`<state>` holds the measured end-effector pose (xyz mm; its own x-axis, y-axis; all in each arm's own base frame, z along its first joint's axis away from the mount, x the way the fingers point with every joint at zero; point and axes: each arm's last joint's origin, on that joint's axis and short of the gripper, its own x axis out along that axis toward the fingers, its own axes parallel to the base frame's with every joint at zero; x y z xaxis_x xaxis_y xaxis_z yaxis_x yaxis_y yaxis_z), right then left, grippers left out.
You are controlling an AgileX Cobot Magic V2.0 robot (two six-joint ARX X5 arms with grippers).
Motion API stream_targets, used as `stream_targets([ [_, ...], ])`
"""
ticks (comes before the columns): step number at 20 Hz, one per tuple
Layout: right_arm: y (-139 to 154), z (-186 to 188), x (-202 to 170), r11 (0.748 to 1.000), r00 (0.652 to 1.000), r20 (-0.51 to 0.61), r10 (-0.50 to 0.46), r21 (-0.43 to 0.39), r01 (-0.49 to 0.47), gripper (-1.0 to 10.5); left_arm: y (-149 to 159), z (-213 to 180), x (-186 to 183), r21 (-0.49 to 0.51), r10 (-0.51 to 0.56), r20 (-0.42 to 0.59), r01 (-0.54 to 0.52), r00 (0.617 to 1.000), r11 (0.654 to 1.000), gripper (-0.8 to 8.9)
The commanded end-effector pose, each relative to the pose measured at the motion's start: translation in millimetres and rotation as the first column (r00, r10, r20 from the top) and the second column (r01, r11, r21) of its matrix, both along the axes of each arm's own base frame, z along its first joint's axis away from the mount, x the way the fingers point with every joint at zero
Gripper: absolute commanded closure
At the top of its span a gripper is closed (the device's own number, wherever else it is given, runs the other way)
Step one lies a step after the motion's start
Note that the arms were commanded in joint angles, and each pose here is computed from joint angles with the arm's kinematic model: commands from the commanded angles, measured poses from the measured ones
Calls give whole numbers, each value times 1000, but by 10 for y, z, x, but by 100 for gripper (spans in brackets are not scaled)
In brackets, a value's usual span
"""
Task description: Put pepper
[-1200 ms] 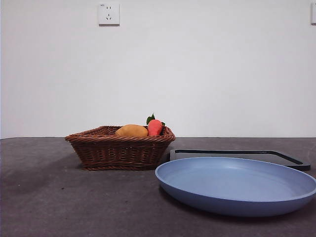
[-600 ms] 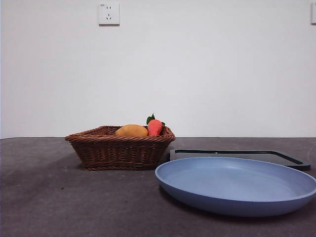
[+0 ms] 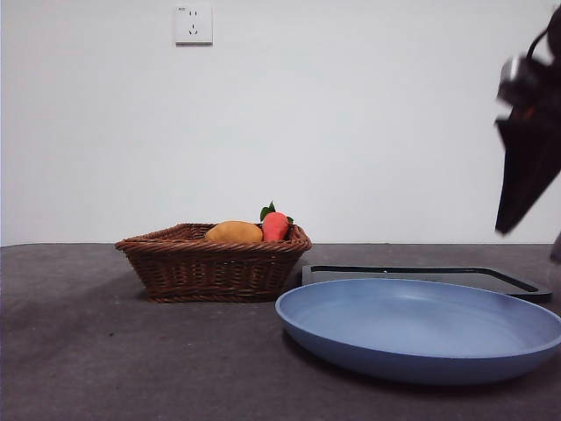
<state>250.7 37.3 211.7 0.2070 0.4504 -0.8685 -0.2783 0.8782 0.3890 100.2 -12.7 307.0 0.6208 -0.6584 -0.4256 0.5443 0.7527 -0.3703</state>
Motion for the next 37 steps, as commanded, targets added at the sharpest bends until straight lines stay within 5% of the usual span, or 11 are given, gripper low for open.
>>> stream_targets([
  [1, 26, -142, 140, 1000, 1000, -30, 2, -5, -3, 654, -3, 46, 3, 1, -11, 27, 11, 1000, 1000, 436],
  [7, 55, -399, 259, 1000, 996, -90, 14, -13, -15, 667, -3, 46, 3, 1, -11, 27, 11, 1000, 1000, 436],
  [19, 158, -549, 292, 999, 990, -133, 49, -10, -50, 948, -2, 45, 5, 0, -5, 23, 5, 1000, 1000, 436],
  [23, 161, -524, 281, 999, 990, -140, 30, -6, -31, 941, -16, 37, 115, 7, 6, -25, -6, 1000, 1000, 437],
  [31, 10, 271, -81, 997, 994, 86, -66, 39, 63, 941, -458, 115, 888, 89, 42, -83, -35, 996, 995, 437],
  [37, -209, 881, -571, 977, 919, 333, -210, 113, 182, 941, -1198, -31, 1737, 296, 72, -156, -22, 985, 955, 437],
])
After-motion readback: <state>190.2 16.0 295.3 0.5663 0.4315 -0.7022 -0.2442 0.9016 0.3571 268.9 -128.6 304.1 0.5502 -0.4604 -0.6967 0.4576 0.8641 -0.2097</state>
